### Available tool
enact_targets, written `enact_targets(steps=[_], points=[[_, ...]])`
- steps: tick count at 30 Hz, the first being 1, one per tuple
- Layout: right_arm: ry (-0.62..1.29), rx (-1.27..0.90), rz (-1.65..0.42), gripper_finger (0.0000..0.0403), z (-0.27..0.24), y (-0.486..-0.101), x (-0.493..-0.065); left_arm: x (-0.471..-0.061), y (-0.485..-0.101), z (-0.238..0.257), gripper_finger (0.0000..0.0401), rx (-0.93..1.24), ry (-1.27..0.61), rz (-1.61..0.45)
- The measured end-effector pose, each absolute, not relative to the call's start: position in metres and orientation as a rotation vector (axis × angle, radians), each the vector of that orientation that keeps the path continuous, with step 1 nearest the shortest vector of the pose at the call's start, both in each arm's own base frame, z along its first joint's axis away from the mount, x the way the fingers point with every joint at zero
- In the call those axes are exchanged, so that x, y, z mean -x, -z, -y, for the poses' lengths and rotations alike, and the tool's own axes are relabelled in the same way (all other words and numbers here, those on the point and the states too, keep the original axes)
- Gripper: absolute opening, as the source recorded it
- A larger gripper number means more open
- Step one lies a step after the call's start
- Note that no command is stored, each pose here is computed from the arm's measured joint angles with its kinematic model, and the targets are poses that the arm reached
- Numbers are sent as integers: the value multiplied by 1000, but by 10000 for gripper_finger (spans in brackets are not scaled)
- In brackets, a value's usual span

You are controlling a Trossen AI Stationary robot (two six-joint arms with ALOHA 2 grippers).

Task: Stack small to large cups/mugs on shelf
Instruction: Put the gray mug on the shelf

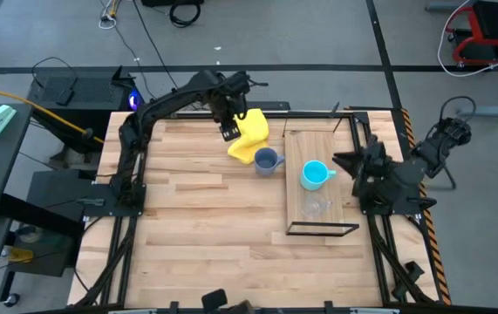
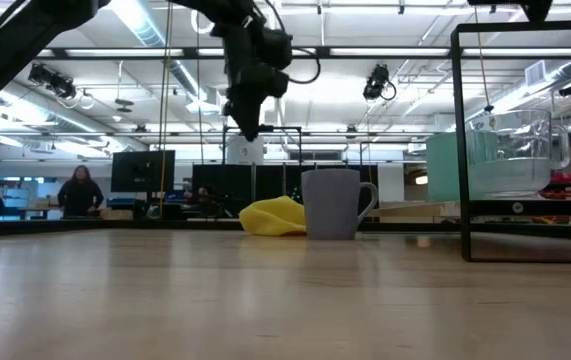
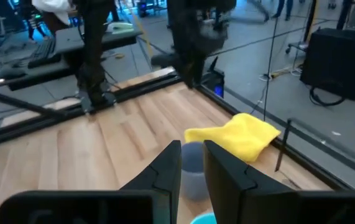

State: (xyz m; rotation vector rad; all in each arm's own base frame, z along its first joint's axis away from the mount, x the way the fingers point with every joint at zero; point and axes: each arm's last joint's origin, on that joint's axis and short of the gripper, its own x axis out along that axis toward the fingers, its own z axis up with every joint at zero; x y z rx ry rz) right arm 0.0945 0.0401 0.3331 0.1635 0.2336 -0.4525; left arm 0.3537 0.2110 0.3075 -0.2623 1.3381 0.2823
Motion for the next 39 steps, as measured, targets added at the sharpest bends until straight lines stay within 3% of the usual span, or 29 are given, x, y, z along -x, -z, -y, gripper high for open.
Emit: enact_targets(steps=[11, 18, 30, 39], points=[[481, -153, -274, 75, -11, -389, -111, -329, -232, -221, 121, 407, -260, -1494], [500, -169, -455, 75, 27, -401, -160, -299, -223, -197, 118, 390, -238, -1337], [531, -390, -893, 75, 143, -368, -239, -250, -237, -145, 117, 316, -290, -1092], [468, -401, -1104, 77, 173, -317, -284, -243, -214, -127, 121, 281, -278, -992]])
